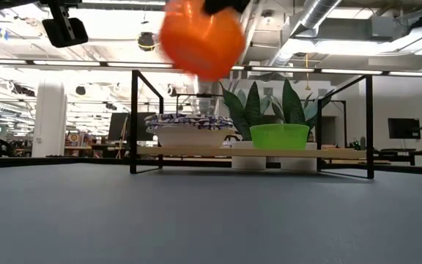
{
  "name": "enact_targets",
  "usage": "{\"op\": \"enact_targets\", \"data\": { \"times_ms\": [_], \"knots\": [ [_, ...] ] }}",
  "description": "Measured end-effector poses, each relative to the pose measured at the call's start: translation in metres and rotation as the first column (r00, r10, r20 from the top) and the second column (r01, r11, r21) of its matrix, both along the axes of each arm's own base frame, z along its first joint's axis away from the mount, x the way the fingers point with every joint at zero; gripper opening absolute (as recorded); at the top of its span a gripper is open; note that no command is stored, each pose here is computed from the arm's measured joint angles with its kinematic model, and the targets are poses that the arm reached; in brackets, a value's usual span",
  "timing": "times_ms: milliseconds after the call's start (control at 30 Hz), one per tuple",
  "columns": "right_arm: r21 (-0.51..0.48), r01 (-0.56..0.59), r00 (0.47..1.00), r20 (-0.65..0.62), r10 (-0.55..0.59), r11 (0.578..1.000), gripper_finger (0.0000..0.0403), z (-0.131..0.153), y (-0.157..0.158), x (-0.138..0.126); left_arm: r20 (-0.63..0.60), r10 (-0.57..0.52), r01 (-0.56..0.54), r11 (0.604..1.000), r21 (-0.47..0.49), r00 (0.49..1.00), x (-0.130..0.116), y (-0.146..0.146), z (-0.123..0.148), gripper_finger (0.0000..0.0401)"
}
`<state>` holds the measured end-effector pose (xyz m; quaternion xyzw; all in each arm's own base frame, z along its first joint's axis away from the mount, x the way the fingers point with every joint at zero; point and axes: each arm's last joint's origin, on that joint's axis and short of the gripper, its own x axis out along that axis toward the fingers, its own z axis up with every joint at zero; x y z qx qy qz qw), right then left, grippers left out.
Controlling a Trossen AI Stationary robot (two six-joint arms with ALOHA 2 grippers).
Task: Place and stack bowls onto a shelf
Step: Stack the orange bowl on top of the other green bowl on the shelf
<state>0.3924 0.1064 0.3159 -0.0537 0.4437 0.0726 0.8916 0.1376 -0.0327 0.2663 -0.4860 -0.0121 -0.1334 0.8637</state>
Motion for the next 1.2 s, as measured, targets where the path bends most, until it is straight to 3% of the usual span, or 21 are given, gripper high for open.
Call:
{"op": "enact_targets", "data": {
  "times_ms": [133, 267, 367, 600, 733, 967, 1200],
  "knots": [
    [-0.134, 0.191, 0.980, -0.020, -0.196, 0.972, 0.0021, 0.029, -0.022, -0.034, -0.033, 0.005, -0.005, 1.000, 0.010, 0.999, 0.001, 0.000, -0.003, 0.0009],
    [-0.264, 0.392, 0.894, -0.118, -0.433, 0.881, 0.0021, 0.033, -0.056, -0.058, -0.075, 0.048, -0.045, 0.998, 0.033, 0.996, 0.001, 0.001, -0.008, 0.0009],
    [-0.309, 0.445, 0.837, -0.190, -0.513, 0.841, 0.0021, 0.029, -0.076, -0.065, -0.089, 0.085, -0.082, 0.996, 0.035, 0.992, 0.001, 0.002, -0.009, 0.0009],
    [-0.295, 0.347, 0.850, -0.303, -0.431, 0.890, 0.0021, -0.013, -0.100, -0.055, -0.098, 0.102, -0.098, 0.994, 0.037, 0.990, 0.001, 0.003, -0.010, 0.0009],
    [-0.291, 0.349, 0.834, -0.336, -0.437, 0.891, 0.0021, -0.035, -0.113, -0.061, -0.099, 0.103, -0.099, 0.994, 0.037, 0.990, 0.001, 0.003, -0.010, 0.0009],
    [-0.239, 0.356, 0.856, -0.305, -0.418, 0.903, 0.0021, -0.044, -0.124, -0.059, -0.110, 0.110, -0.106, 0.994, 0.039, 0.988, 0.002, 0.003, -0.011, 0.0009],
    [-0.192, 0.327, 0.856, -0.355, -0.376, 0.925, 0.0021, -0.062, -0.128, -0.062, -0.113, 0.110, -0.107, 0.994, 0.039, 0.987, 0.002, 0.003, -0.011, 0.0009]
  ]
}}
